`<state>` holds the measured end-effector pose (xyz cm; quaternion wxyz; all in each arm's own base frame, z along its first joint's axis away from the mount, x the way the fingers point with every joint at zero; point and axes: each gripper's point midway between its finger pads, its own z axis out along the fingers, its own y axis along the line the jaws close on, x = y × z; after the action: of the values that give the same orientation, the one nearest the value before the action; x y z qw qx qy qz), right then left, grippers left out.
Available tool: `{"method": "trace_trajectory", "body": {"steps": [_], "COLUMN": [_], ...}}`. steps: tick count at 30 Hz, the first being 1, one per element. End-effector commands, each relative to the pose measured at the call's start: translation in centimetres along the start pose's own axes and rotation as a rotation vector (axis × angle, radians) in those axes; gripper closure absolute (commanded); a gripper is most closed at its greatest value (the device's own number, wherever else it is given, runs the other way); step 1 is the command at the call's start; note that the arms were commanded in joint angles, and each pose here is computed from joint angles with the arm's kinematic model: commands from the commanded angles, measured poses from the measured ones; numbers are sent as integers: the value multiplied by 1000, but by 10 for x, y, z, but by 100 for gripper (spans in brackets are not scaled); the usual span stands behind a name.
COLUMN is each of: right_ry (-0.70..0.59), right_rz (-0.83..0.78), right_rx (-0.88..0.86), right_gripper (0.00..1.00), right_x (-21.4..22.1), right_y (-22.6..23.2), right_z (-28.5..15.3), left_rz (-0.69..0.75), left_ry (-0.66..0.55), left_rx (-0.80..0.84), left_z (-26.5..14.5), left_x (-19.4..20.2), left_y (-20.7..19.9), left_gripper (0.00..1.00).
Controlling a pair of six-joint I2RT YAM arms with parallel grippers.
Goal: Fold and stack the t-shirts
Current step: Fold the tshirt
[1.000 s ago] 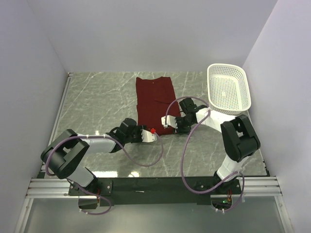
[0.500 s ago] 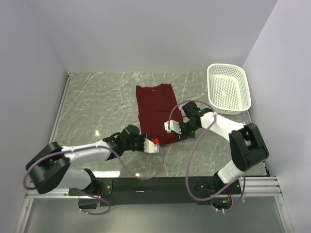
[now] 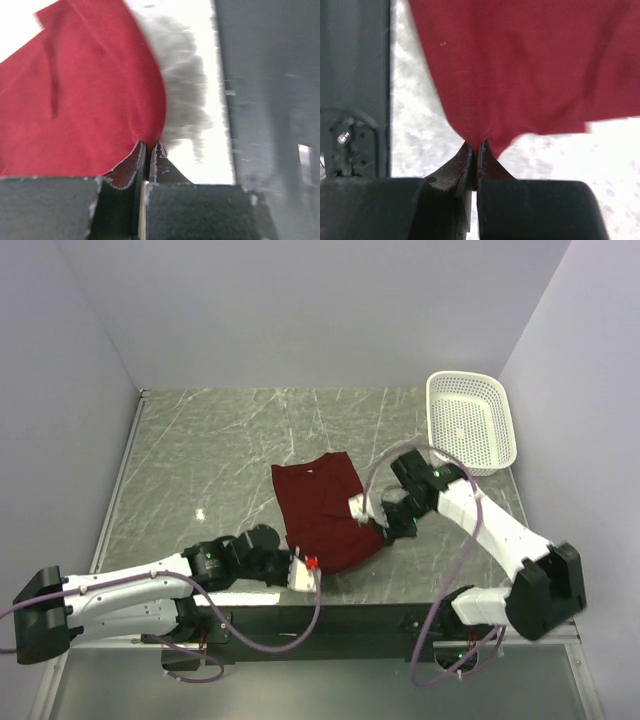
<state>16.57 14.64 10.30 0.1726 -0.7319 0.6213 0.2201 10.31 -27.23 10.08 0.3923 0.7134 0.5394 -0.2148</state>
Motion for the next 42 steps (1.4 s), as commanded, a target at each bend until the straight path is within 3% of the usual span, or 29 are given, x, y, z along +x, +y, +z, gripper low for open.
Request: {"method": "trace_trajectory", "body": {"steps": [1, 9, 15, 23, 38, 39, 42], "right_ry": [-55, -109, -110, -165, -149, -153, -151], "right_rz": [89, 205, 292, 330, 425, 432, 476], "right_rx": [137, 270, 319, 449, 477, 482, 515], "right_gripper": [100, 100, 100, 100, 100, 100, 97], "right_x": [-31, -74, -76, -80, -66, -67, -64], "right_y": [-70, -197, -253, -286, -307, -308, -317], "right_z": [-13, -23, -5, -6, 14, 14, 15], "left_rz": [-40, -150, -211, -234, -315, -318, -340], "left_ry": [2, 76, 133, 166, 238, 241, 245], "left_rx": [-220, -484, -568, -667, -670, -671, -710], "left_z": [-15, -34, -33, -40, -29, -29, -31], "left_x": [10, 55, 86, 101, 135, 135, 136], "left_y": [64, 180, 233, 257, 265, 266, 275], "left_gripper": [100, 99, 99, 99, 99, 99, 82]}}
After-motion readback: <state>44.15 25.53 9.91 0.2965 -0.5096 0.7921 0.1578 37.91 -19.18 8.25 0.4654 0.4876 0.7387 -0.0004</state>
